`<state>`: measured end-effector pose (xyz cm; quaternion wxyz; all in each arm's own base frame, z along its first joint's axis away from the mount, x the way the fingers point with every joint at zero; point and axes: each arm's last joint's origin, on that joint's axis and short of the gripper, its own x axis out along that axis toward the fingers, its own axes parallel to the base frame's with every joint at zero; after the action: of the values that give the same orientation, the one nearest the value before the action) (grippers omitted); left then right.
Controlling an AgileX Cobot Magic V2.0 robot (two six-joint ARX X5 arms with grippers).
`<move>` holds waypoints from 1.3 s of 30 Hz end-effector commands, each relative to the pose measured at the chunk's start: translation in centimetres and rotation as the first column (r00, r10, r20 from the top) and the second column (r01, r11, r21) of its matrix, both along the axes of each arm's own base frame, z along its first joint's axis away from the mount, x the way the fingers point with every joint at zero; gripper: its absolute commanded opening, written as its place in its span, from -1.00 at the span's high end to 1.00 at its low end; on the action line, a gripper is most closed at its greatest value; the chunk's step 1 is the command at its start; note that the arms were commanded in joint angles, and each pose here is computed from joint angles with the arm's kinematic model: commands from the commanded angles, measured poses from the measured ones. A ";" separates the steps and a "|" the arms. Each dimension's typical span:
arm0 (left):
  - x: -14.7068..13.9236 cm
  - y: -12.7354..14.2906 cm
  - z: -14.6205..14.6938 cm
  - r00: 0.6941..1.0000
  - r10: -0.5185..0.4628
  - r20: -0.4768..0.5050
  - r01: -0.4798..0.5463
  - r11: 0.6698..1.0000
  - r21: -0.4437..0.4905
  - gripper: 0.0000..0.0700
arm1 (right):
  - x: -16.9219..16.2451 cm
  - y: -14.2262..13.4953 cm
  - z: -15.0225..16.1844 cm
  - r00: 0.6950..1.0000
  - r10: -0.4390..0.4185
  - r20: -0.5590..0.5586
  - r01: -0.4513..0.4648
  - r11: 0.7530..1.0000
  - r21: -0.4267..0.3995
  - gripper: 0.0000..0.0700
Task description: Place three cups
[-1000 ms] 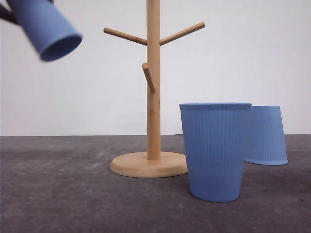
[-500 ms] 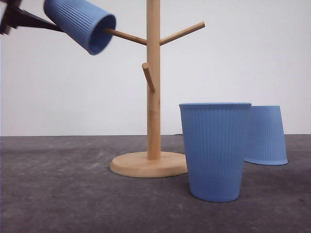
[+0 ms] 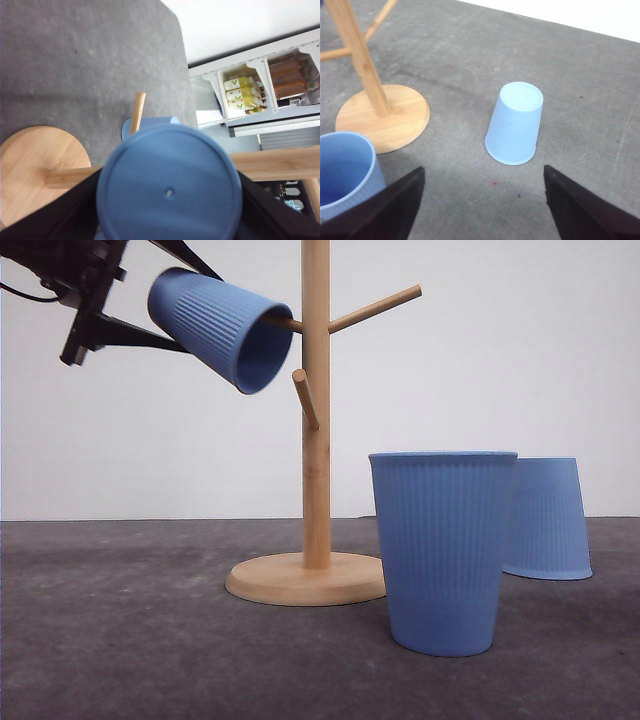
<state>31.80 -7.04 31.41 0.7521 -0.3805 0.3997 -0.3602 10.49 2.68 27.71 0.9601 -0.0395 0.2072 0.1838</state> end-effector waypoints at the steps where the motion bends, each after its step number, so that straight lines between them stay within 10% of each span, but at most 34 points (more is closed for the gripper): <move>1: 0.4 -0.3 0.2 1.000 -0.007 0.017 0.007 1.000 0.000 -0.20 | 0.0 0.1 0.5 1.000 -0.003 0.014 0.003 1.000 0.019 -0.38; 7: 0.4 -0.6 0.2 1.000 -0.016 0.025 0.016 1.000 0.007 -0.60 | 0.0 0.1 0.5 1.000 -0.003 0.014 0.003 1.000 0.019 -0.38; 19: -0.1 -0.5 0.0 0.996 -0.084 0.002 0.084 0.996 -0.005 -0.61 | 0.0 0.1 0.5 1.000 -0.003 0.014 0.003 1.000 0.019 -0.38; 32: -3.5 0.0 -0.2 0.980 -0.201 -0.004 0.199 0.967 0.158 -0.58 | 0.0 0.0 0.5 1.000 -0.004 0.013 0.003 1.000 0.019 -0.38; 39: -6.2 0.9 0.5 0.991 -0.107 0.082 0.074 0.940 0.333 -0.56 | 0.0 0.0 0.4 1.000 -0.004 0.013 0.004 1.000 0.020 -0.38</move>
<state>25.58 -6.13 31.94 0.7971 -0.2307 0.4444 -0.3374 10.49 2.68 27.71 0.9600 -0.0394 0.2074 0.1837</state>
